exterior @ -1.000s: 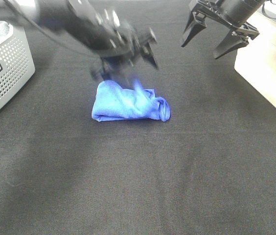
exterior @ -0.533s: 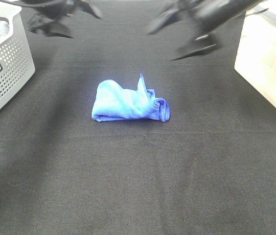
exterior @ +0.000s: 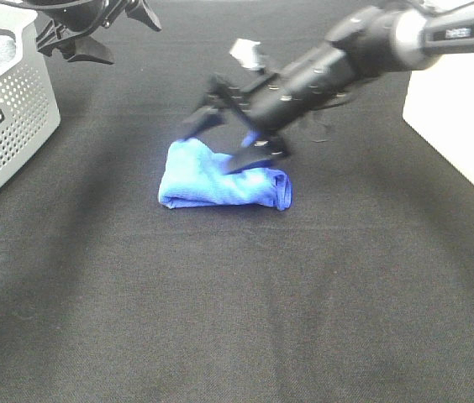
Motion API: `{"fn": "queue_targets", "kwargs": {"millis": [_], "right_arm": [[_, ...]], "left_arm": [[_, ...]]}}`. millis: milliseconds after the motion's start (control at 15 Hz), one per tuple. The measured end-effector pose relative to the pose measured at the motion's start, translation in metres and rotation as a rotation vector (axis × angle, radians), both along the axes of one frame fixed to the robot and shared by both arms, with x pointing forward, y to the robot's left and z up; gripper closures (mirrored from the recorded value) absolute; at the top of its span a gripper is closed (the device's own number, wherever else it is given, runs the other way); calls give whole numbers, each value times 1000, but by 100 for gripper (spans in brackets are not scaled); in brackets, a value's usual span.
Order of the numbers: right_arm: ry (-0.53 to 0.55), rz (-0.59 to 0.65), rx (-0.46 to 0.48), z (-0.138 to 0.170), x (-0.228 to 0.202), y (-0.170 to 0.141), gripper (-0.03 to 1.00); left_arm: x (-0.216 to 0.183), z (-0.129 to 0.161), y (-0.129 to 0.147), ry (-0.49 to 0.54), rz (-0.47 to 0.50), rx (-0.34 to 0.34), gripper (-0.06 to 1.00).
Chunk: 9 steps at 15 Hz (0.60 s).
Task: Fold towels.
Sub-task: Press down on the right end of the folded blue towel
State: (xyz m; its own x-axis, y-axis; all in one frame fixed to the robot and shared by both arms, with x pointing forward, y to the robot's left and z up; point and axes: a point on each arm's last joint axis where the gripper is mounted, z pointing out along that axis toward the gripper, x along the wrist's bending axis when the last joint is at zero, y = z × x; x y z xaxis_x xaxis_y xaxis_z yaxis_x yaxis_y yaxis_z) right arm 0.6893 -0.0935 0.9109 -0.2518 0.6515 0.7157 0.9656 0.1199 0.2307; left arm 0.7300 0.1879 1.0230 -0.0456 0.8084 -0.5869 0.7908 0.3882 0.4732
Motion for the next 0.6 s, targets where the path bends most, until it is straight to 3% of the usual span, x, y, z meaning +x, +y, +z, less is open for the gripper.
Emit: {"fn": "queue_targets", "kwargs": {"millis": [133,200,333,467,600], "right_arm": [[-6,-42,-54,-4,10,-28,10],[-6,-42,-54,-4,10,-28,10],[3,-55,-185,-13,13,-51,10],[12,-50,-225,-17,13,-54,10],[-16,-28,-267,-3,10,-57,10]], "left_arm": [[0,0,0,0,0,0,15],[0,0,0,0,0,0,15],[-1,0,0,6,-4,0,15],[-3,-1,-1,26,-18,2,15],[-9,8,1,26,-60,56,15]]}}
